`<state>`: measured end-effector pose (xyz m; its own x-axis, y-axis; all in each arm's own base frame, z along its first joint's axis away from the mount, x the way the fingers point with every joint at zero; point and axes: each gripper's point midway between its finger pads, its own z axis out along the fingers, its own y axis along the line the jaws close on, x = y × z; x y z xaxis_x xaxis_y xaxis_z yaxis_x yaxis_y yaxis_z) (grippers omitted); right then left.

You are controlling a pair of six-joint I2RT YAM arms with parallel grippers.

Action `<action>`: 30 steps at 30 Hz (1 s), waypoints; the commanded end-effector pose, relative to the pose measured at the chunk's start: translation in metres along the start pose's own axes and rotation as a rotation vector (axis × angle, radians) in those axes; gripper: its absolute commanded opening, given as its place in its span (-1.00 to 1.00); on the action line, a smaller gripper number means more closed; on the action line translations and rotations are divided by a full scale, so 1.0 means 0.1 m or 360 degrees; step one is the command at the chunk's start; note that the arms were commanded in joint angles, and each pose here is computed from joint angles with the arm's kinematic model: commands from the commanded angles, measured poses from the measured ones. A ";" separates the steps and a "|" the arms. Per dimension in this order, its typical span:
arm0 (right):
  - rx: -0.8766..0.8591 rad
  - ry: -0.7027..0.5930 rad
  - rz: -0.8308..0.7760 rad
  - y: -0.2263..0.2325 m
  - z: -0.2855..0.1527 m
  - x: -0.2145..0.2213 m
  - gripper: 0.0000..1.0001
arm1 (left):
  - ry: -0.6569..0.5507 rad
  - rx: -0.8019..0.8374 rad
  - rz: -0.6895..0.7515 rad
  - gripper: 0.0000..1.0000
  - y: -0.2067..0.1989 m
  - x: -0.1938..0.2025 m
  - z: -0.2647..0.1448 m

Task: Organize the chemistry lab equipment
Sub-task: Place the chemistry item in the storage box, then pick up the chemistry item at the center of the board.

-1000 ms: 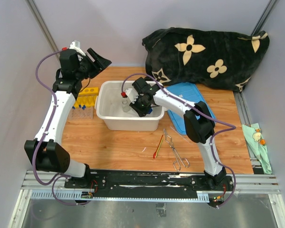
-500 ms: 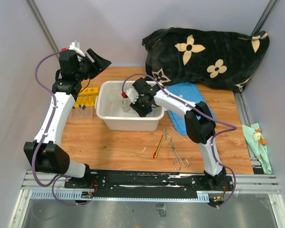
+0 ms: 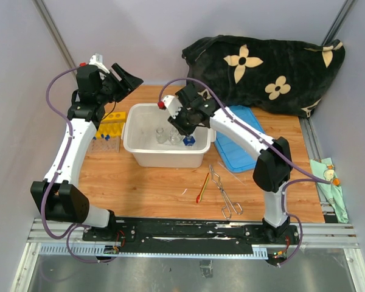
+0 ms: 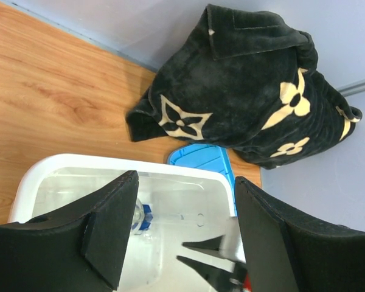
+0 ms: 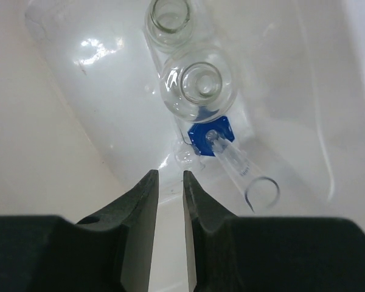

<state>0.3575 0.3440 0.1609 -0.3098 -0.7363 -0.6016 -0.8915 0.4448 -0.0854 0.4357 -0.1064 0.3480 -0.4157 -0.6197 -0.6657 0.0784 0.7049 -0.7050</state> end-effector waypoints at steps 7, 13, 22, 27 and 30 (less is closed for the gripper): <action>0.0367 -0.0329 0.0051 -0.11 -1.33 -0.38 -0.51 | -0.0060 0.0074 0.0060 0.38 -0.17 -0.15 -0.02; 0.0684 -0.0385 0.0218 -0.22 -2.04 0.00 -0.50 | -0.0062 0.0097 0.0044 0.37 -0.21 -0.21 0.10; 0.0776 -0.0004 0.0765 0.15 -1.91 1.37 -0.53 | -0.0030 0.0084 0.0009 0.36 -0.18 -0.25 0.33; 0.0735 0.0157 0.0908 0.36 -1.65 1.88 -0.53 | 0.0029 0.0092 -0.0042 0.36 -0.11 -0.14 0.43; 0.0705 0.0210 0.0997 0.42 -1.52 2.10 -0.55 | 0.0083 0.0115 -0.0074 0.34 -0.09 -0.05 0.46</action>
<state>0.2156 0.1389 0.1680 -0.7097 -0.4334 -0.5554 -0.4250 0.8922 -0.1530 0.4804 -0.1143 0.3434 -0.4383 -0.6323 -0.6388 0.0772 0.6816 -0.7276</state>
